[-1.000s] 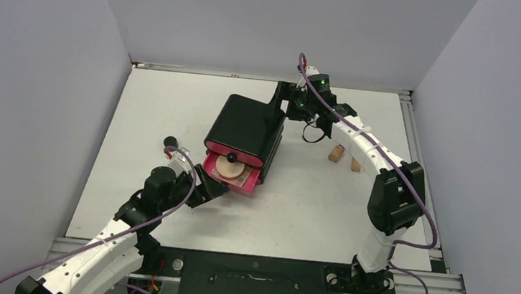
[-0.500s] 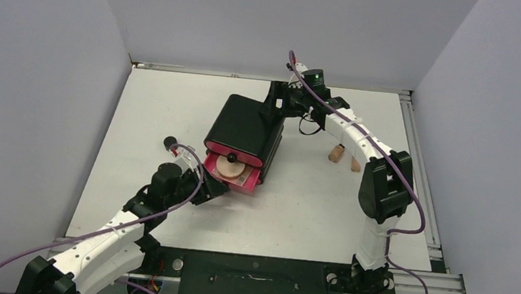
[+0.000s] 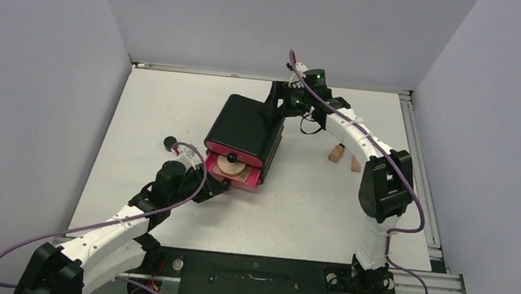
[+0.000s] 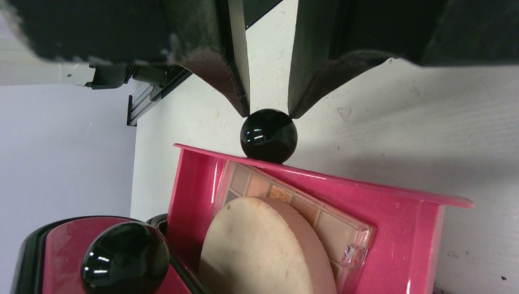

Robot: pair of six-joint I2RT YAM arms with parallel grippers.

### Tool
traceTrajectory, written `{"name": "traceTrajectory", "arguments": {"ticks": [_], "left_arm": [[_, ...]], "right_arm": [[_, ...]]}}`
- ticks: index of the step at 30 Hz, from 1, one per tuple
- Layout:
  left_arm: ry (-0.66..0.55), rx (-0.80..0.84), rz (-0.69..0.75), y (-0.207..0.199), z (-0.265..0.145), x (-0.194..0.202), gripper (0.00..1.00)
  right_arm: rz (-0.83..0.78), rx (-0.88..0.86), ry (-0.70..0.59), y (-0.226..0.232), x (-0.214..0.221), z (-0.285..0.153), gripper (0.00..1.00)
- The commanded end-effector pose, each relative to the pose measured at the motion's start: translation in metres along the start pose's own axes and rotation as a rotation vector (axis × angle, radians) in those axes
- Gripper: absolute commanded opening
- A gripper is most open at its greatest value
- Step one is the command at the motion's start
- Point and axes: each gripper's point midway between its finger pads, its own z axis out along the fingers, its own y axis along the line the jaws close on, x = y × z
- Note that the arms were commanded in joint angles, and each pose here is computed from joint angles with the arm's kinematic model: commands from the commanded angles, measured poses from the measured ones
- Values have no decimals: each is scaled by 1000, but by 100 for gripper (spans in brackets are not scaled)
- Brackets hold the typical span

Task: Organize the makeup
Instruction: Close the drawer in the storage box.

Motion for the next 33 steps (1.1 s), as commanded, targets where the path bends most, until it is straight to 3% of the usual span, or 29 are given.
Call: {"name": "traceTrajectory", "arguments": {"ticks": [1, 19, 27, 33], "left_arm": [[-105, 92, 26, -35, 1, -32, 26], [-165, 103, -3, -50, 35, -61, 26], [-150, 95, -54, -35, 52, -52, 25], [-155, 112, -78, -27, 50, -45, 30]], "right_arm": [[14, -26, 27, 5, 17, 0, 72], [25, -53, 22, 18, 26, -10, 73], [44, -42, 4, 19, 28, -14, 73], [54, -23, -5, 15, 27, -14, 74]]}}
